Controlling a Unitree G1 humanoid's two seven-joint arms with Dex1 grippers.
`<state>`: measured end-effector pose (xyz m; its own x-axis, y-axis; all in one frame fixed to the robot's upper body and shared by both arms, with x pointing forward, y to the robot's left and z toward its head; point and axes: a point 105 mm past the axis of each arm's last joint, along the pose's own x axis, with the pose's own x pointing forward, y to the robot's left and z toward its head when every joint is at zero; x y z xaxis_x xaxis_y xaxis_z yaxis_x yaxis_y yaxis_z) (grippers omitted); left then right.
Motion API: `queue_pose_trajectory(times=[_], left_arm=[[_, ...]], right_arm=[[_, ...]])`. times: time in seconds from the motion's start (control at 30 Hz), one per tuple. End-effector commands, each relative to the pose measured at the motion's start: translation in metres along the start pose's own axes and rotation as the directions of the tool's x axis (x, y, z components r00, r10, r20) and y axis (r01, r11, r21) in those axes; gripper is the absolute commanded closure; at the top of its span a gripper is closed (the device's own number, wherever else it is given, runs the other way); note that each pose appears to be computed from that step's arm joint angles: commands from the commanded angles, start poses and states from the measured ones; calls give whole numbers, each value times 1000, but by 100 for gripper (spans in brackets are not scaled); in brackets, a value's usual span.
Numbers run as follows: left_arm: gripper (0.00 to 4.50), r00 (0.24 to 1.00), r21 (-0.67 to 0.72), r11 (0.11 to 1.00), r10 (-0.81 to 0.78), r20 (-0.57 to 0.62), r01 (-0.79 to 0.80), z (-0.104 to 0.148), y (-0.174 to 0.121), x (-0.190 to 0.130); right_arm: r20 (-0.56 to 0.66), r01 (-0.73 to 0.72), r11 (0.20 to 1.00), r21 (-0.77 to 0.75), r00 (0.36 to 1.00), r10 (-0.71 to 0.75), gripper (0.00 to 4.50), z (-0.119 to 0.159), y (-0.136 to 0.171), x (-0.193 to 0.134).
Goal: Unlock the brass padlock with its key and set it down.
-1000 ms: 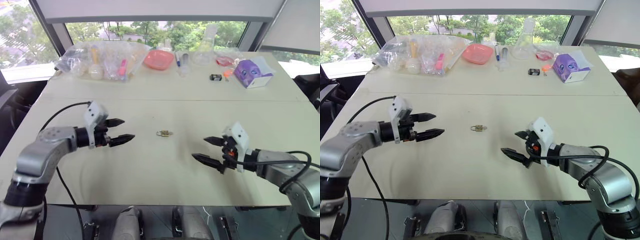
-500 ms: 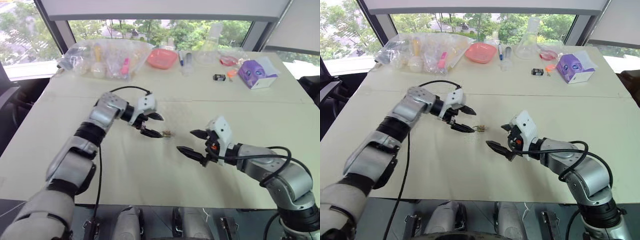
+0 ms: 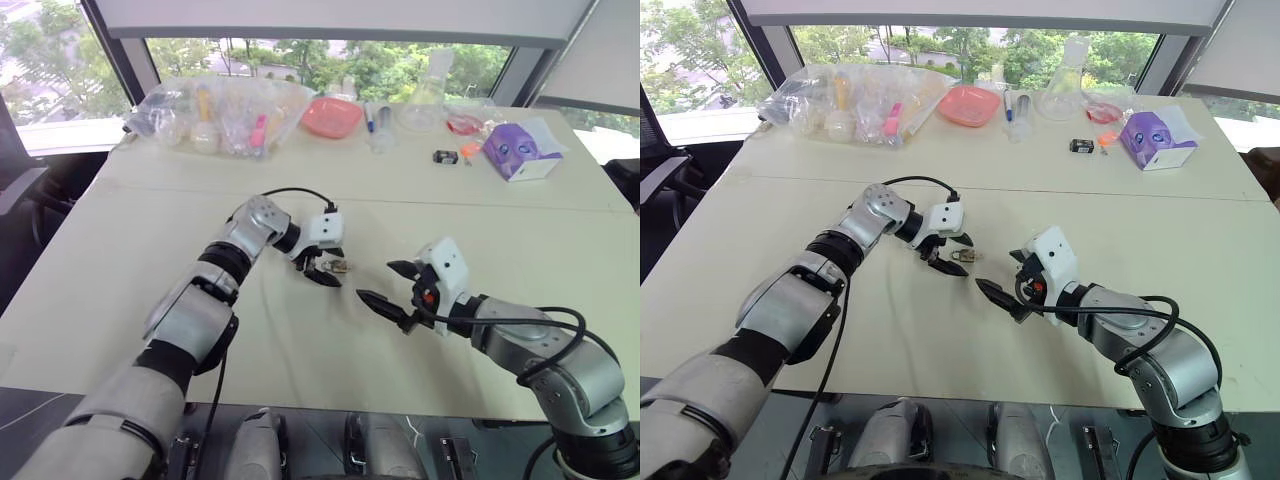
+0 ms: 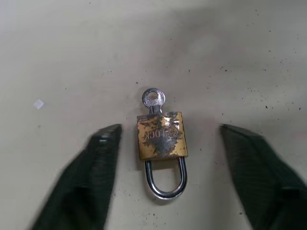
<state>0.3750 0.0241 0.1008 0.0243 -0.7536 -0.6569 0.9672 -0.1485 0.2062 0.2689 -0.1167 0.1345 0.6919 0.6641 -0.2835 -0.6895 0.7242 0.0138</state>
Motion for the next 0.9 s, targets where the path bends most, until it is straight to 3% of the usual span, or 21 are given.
queue_pose_trajectory(times=[0.03,0.07,0.2,0.37,0.53,0.73,0.9], left_arm=[[326,998,-6,1000,-19,-59,19,-11,-3,0],[371,998,-3,1000,-21,-63,21,-12,-4,-1],[377,996,31,1000,6,-86,-3,-18,-2,-5],[377,979,151,976,135,155,-158,22,15,-32],[377,944,226,946,162,287,-231,39,12,-64],[377,914,249,928,175,367,-277,54,-6,-91],[377,899,251,917,197,391,-310,63,-20,-94]], right_arm=[[63,9,999,-38,998,-7,0,16,1,-5],[64,10,999,-37,998,-7,0,16,1,-5],[78,9,1000,-7,997,-9,0,16,-1,-3],[246,-73,954,290,969,0,0,34,-6,1],[52,-18,896,443,999,-5,0,7,-17,11],[201,-158,838,522,978,59,0,45,-14,18],[258,-237,798,554,960,106,0,59,-9,17]])
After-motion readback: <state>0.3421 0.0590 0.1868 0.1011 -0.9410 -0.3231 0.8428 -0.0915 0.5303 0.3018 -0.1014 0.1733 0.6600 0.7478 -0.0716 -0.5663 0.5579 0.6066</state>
